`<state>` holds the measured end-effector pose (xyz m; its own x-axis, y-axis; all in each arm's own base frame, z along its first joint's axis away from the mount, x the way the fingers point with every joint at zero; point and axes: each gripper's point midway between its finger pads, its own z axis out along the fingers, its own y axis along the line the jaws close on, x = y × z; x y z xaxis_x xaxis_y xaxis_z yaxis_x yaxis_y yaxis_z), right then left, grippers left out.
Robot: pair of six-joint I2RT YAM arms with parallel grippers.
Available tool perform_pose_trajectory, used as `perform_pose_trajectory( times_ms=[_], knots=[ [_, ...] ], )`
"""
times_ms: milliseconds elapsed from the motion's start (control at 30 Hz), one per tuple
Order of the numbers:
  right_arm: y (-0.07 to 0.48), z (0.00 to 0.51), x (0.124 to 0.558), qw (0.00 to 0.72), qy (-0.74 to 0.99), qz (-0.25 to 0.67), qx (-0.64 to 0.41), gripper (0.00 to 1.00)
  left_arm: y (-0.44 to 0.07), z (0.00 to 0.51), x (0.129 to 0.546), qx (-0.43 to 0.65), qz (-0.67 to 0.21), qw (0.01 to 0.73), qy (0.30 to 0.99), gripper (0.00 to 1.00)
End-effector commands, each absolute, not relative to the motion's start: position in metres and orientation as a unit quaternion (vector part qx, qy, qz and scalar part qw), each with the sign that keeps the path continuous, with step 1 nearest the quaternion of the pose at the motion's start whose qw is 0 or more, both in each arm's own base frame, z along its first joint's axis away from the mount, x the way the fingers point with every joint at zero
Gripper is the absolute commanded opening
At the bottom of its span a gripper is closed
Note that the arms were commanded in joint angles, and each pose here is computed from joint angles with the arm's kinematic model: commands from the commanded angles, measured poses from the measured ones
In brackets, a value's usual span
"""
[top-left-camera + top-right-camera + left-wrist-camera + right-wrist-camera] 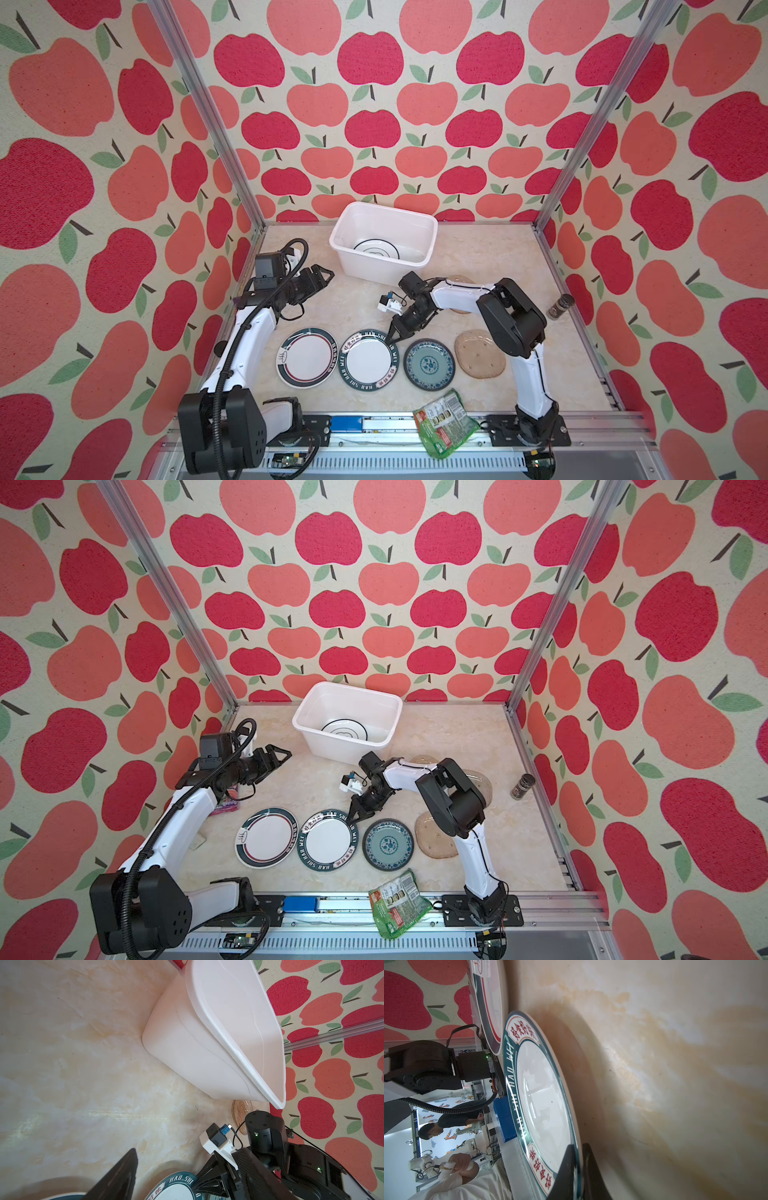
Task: Place the plates into the plastic bin on the countertop
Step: 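Grasp the green-rimmed plate edge with the right gripper and lift it toward the bin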
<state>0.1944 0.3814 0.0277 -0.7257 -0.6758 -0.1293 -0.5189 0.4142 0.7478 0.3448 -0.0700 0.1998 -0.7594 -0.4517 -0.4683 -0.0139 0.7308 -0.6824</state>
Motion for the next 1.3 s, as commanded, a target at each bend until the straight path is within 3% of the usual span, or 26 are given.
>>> perform_pose_trajectory(
  times_ms=[0,133,367,833,1100,1267],
  knots=[
    [0.381,0.025,0.198,0.081,-0.845,-0.387,0.36,0.09,-0.072,0.206,0.351,-0.134,-0.36,0.324,0.865,0.79],
    [0.378,0.032,0.201,0.07,-0.851,-0.376,0.36,0.0,-0.073,0.21,0.351,-0.132,-0.363,0.325,0.863,0.79],
    [0.374,0.05,0.202,0.051,-0.856,-0.37,0.357,0.0,-0.069,0.218,0.357,-0.129,-0.349,0.334,0.866,0.8],
    [0.365,0.133,0.195,0.003,-0.839,-0.398,0.371,0.0,-0.046,0.242,0.374,-0.15,-0.321,0.361,0.862,0.81],
    [0.353,0.208,0.192,-0.045,-0.821,-0.415,0.389,0.0,-0.029,0.256,0.388,-0.166,-0.307,0.381,0.856,0.83],
    [0.341,0.29,0.201,-0.128,-0.797,-0.435,0.399,0.0,-0.017,0.257,0.41,-0.18,-0.293,0.395,0.852,0.84]
  ],
)
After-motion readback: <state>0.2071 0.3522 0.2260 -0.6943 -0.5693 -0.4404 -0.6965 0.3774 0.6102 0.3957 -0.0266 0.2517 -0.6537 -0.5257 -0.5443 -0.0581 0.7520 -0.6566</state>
